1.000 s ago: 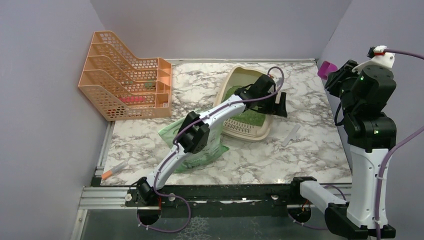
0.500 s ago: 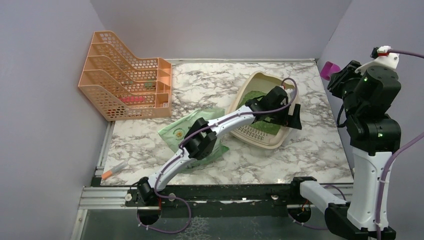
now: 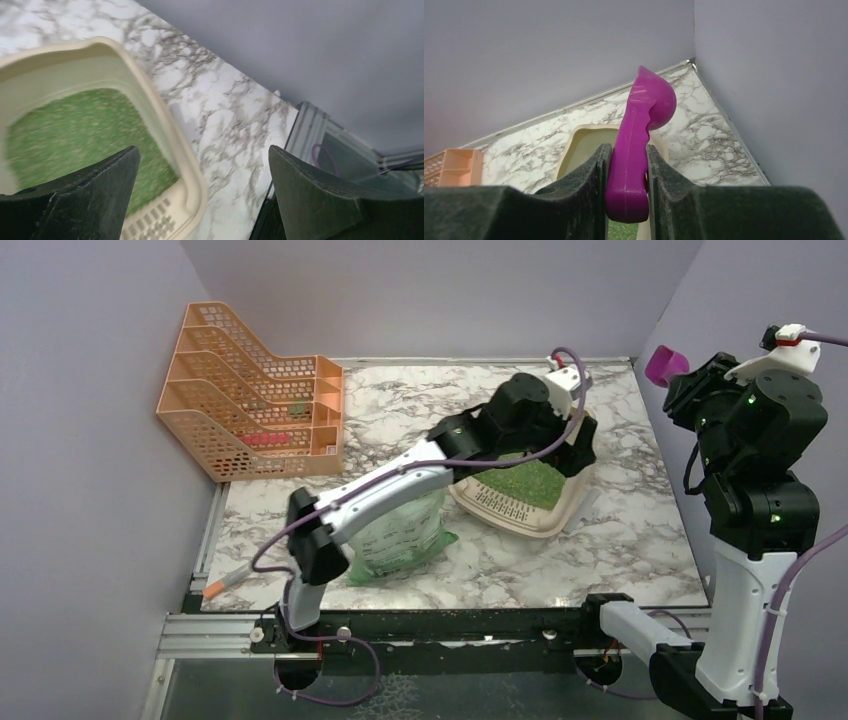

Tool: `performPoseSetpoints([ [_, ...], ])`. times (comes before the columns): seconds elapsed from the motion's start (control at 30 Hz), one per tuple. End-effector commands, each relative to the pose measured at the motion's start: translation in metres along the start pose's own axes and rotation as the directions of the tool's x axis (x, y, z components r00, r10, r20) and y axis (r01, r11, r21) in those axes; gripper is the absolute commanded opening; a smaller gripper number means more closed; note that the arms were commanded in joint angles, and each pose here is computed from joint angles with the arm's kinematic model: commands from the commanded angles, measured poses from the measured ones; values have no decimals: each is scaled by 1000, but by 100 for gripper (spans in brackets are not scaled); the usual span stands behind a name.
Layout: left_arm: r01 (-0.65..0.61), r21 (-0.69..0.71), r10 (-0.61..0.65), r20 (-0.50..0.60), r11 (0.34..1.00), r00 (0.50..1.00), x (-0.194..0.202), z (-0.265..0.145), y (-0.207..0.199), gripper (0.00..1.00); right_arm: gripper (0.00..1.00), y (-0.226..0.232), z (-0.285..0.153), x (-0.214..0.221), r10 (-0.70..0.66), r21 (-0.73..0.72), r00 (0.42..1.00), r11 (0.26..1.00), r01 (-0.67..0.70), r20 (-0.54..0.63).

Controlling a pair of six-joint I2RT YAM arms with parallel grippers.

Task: Fill the litter box with clean litter
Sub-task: 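Move the litter box to the center of the board, then scoop the cat litter from the cat litter bag.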

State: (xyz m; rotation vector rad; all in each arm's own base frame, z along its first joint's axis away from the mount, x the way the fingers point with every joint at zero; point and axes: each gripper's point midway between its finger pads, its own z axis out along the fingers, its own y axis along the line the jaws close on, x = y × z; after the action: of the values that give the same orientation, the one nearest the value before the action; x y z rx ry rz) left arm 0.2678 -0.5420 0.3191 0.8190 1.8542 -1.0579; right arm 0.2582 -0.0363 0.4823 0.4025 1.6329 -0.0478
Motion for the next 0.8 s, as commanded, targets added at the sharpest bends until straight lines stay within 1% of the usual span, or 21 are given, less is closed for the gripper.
performPoseSetpoints([
  [0.0,-199,-234,220,66,952,973,-36,-99,34,99,1,30,5,9,-28,-163,998,986,20,-47],
  [0.03,-211,-246,236,76,946,969,-43,-127,41,99,1,41,9,18,-41,-221,996,975,22,-82],
  [0.1,-196,-283,217,46,939,975,-40,-169,66,99,1,67,10,36,-66,-368,987,930,7,-146],
  [0.17,-162,-356,172,-3,920,985,-26,-210,94,99,1,95,6,53,-86,-518,974,855,-36,-211],
  [0.23,-135,-425,139,-21,895,990,-11,-248,113,99,1,118,-2,66,-78,-619,956,776,-121,-284],
  [0.3,-112,-473,103,-44,874,994,9,-279,129,99,1,137,-11,76,-77,-697,934,687,-204,-350],
  [0.37,-67,-549,33,-71,833,997,32,-305,150,99,1,151,-19,82,-83,-743,908,608,-280,-410],
  [0.43,-38,-612,-42,-115,790,992,57,-324,169,99,1,160,-25,86,-100,-762,880,551,-340,-465],
  [0.5,-14,-634,-108,-154,773,982,76,-335,177,99,1,164,-29,89,-114,-761,853,523,-384,-509],
  [0.57,12,-636,-135,-145,772,980,81,-339,176,99,1,166,-32,93,-128,-760,832,500,-416,-540],
  [0.67,26,-610,-153,-157,792,976,89,-341,171,99,1,172,-42,100,-164,-761,787,429,-487,-595],
  [0.77,43,-579,-201,-211,814,957,112,-336,170,99,1,175,-41,109,-172,-735,746,413,-538,-643],
])
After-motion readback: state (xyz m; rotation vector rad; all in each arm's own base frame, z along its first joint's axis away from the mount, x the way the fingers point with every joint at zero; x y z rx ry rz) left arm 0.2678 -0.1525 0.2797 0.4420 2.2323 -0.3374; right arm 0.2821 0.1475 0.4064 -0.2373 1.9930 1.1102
